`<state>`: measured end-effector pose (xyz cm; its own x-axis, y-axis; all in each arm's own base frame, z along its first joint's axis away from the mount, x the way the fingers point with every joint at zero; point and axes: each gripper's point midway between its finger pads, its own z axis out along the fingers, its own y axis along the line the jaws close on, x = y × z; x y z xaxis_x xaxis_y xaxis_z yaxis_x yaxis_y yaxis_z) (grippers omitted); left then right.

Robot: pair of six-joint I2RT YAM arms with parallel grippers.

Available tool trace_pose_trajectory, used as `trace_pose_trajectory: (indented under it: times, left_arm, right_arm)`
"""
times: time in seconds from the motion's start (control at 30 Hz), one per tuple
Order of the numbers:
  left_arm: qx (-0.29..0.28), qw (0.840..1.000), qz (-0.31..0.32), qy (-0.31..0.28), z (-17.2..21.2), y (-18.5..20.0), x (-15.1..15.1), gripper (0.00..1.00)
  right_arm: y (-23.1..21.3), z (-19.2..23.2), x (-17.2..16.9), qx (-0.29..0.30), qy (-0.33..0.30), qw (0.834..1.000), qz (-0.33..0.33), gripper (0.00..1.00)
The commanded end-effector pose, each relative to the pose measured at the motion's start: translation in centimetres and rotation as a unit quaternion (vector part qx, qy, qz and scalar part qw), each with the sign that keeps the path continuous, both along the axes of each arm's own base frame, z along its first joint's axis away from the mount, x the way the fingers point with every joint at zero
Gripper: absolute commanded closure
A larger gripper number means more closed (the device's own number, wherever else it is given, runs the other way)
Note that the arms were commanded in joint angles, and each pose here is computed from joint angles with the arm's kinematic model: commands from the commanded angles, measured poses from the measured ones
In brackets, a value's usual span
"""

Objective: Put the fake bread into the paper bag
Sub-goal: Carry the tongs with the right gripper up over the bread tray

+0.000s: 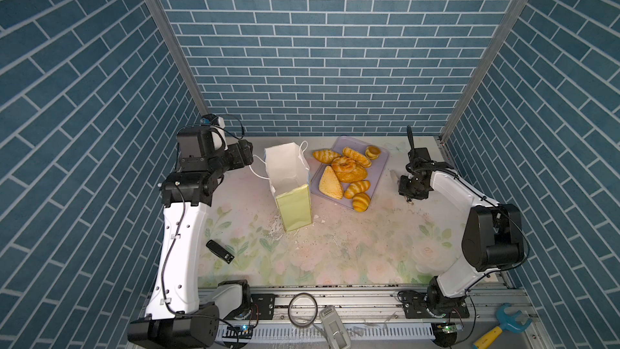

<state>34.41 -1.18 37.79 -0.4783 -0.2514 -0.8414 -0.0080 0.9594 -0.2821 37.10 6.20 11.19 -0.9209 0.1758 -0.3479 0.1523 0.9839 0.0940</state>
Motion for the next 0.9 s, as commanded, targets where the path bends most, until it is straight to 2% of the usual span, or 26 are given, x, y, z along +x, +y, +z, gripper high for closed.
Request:
trace_pose_trajectory:
  times: [0.0,0.3,0.4,0.5,0.67,0.87]
  left_arm:
    - [0.003,1.000,0.006,-0.005,0.3,0.3,0.0,0.15]
    - [-0.002,1.000,0.000,-0.003,-0.1,0.0,0.3,0.16]
    - [0.000,1.000,0.002,-0.007,0.0,0.2,0.2,0.15]
    - [0.003,1.000,0.008,-0.027,0.5,0.3,-0.2,0.15]
    - [0.001,0.999,0.007,-0.032,0.8,0.3,-0.5,0.16]
    - [-0.004,0.999,0.006,-0.036,0.9,0.1,-0.6,0.16]
  right_arm:
    - [-0.4,3.1,-0.7,-0.023,-0.015,0.999,0.024,0.58]
    - [-1.0,8.8,-1.0,-0.058,-0.058,0.994,0.065,0.56]
    - [-0.2,11.0,-1.0,-0.072,-0.080,0.989,0.097,0.56]
    - [1.8,13.7,-0.6,-0.084,-0.118,0.977,0.155,0.55]
    - [4.9,17.0,0.7,-0.081,-0.161,0.961,0.211,0.55]
    - [9.3,17.2,3.3,-0.088,-0.170,0.934,0.302,0.55]
